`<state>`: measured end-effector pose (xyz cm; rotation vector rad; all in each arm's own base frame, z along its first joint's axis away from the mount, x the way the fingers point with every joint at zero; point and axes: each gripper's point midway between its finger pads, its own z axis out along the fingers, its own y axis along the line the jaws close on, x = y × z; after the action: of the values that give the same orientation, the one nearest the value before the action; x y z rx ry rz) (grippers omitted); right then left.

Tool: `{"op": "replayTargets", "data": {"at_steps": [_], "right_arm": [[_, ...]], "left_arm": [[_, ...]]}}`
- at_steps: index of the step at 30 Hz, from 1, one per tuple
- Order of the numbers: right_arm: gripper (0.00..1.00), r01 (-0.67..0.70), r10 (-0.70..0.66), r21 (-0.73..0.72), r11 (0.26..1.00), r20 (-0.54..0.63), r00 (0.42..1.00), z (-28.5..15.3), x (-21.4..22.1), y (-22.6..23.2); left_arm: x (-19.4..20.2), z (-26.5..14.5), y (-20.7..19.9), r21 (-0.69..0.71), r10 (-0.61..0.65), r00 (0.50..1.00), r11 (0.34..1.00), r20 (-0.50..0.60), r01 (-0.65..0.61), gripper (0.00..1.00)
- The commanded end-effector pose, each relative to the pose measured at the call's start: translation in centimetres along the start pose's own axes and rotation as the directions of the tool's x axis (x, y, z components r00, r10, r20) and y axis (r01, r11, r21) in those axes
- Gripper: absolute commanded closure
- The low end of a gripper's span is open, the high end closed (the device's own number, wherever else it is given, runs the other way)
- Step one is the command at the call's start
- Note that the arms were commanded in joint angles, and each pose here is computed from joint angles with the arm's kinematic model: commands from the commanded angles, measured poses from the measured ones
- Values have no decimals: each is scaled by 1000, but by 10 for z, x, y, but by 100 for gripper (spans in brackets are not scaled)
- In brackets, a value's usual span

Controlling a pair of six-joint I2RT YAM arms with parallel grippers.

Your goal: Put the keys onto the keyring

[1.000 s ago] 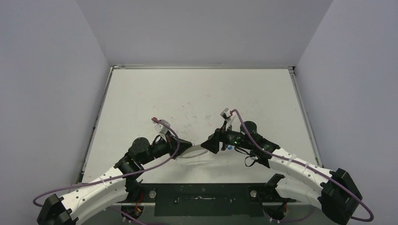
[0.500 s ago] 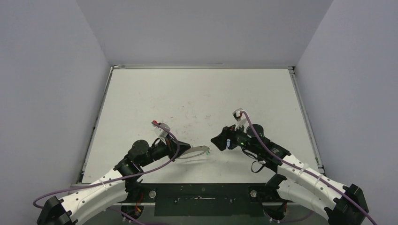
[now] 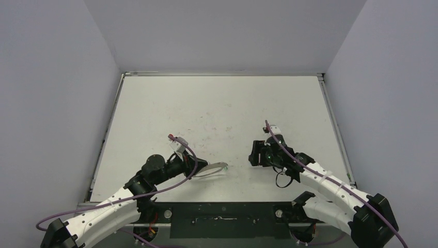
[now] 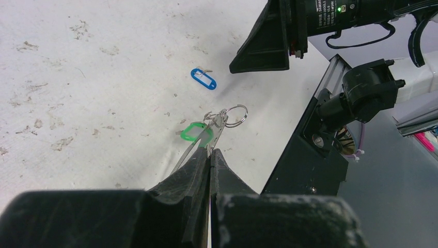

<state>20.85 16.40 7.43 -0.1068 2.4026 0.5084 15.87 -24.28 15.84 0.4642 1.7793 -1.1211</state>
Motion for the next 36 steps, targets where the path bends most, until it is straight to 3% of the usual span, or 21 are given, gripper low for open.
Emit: {"op": "replayTargets", "data": {"at_steps": [1,7,13,18,30,36], "right_arm": [[40,88,-88,34,996,-13,996,3,-18,0],[53,189,-178,91,978,-118,977,19,-18,-2],[54,352,-320,227,908,-167,933,26,-24,-5],[55,439,-393,241,866,-215,894,35,-22,1],[64,468,-407,210,858,-275,871,61,-9,0],[67,423,-349,224,878,-303,887,71,-6,-11]], "left_arm": [[-34,1,-13,29,33,995,999,93,-36,100],[-33,1,-13,28,25,996,999,88,-28,100],[-32,2,-12,25,17,996,1000,86,-19,100],[-33,2,-12,24,21,996,999,88,-23,100],[-31,2,-11,19,20,996,1000,83,-22,100],[-31,2,-10,18,18,996,1000,82,-19,100]]}}
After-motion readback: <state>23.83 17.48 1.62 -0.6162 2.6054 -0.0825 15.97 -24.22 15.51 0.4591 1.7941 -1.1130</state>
